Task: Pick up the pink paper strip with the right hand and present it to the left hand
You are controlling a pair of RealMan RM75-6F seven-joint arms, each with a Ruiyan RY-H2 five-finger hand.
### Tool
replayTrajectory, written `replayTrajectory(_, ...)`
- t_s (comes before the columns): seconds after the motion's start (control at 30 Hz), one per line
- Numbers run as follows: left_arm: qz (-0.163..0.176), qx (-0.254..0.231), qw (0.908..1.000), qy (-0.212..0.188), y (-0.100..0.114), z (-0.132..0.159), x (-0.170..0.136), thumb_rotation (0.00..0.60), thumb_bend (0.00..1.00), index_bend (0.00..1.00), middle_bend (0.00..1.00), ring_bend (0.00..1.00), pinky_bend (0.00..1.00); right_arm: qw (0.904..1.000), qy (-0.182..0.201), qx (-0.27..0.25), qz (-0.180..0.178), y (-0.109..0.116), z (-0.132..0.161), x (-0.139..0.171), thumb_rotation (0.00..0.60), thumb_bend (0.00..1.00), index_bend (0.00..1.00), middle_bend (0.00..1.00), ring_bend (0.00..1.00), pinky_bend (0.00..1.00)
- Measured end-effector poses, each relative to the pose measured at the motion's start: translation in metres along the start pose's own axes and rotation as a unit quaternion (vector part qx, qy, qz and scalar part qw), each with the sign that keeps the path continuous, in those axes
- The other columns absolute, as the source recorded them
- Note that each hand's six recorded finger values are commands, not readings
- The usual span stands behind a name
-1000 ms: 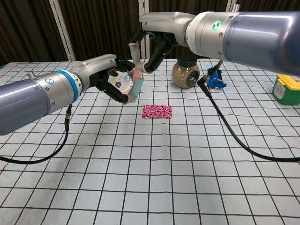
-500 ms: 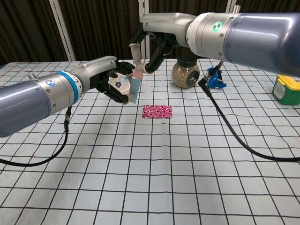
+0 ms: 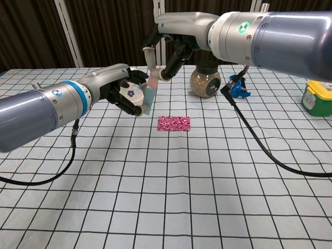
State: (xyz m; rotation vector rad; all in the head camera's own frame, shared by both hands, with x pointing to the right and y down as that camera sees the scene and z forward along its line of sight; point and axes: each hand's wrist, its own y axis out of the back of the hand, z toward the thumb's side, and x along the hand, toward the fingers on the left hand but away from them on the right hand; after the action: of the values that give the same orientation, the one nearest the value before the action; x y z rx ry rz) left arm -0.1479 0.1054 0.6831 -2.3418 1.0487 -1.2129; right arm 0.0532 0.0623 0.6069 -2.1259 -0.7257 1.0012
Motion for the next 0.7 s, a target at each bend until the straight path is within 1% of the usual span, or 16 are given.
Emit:
replayTrajectory(0.13, 0.001, 0.001, 1.0000, 0.007, 0.001, -0.007, 0.000, 0.600, 0.49, 0.62, 0.00, 0.00, 0.00, 1.0000, 0.001, 0.007, -0.007, 0.005, -0.003, 0.001, 0.600, 0.46, 0.76, 0.16, 0.00, 0.00)
replayTrajectory(0.27, 0.001, 0.002, 0.9998, 0.019, 0.003, -0.019, -0.001, 0.600, 0.49, 0.63, 0.00, 0.00, 0.00, 0.9998, -0.004, 0.012, -0.018, 0.015, -0.009, 0.002, 0.600, 0.46, 0.76, 0.16, 0.00, 0.00)
replayTrajectory(0.43, 0.003, 0.006, 0.9995, 0.032, 0.007, -0.034, -0.002, 0.600, 0.49, 0.63, 0.00, 0.00, 0.00, 0.9995, -0.012, 0.007, -0.028, 0.026, -0.018, 0.006, 0.600, 0.46, 0.76, 0.16, 0.00, 0.00)
replayTrajectory(0.63, 0.013, 0.017, 0.9987, 0.047, 0.017, -0.055, -0.006, 0.600, 0.49, 0.62, 0.00, 0.00, 0.00, 0.9986, -0.029, 0.020, -0.040, 0.038, -0.041, 0.016, 0.600, 0.46, 0.76, 0.16, 0.00, 0.00)
replayTrajectory(0.7, 0.016, 0.023, 0.9984, 0.049, 0.020, -0.060, -0.007, 0.600, 0.48, 0.60, 0.00, 0.00, 0.00, 0.9982, -0.039, 0.024, -0.039, 0.039, -0.052, 0.021, 0.600, 0.46, 0.76, 0.16, 0.00, 0.00)
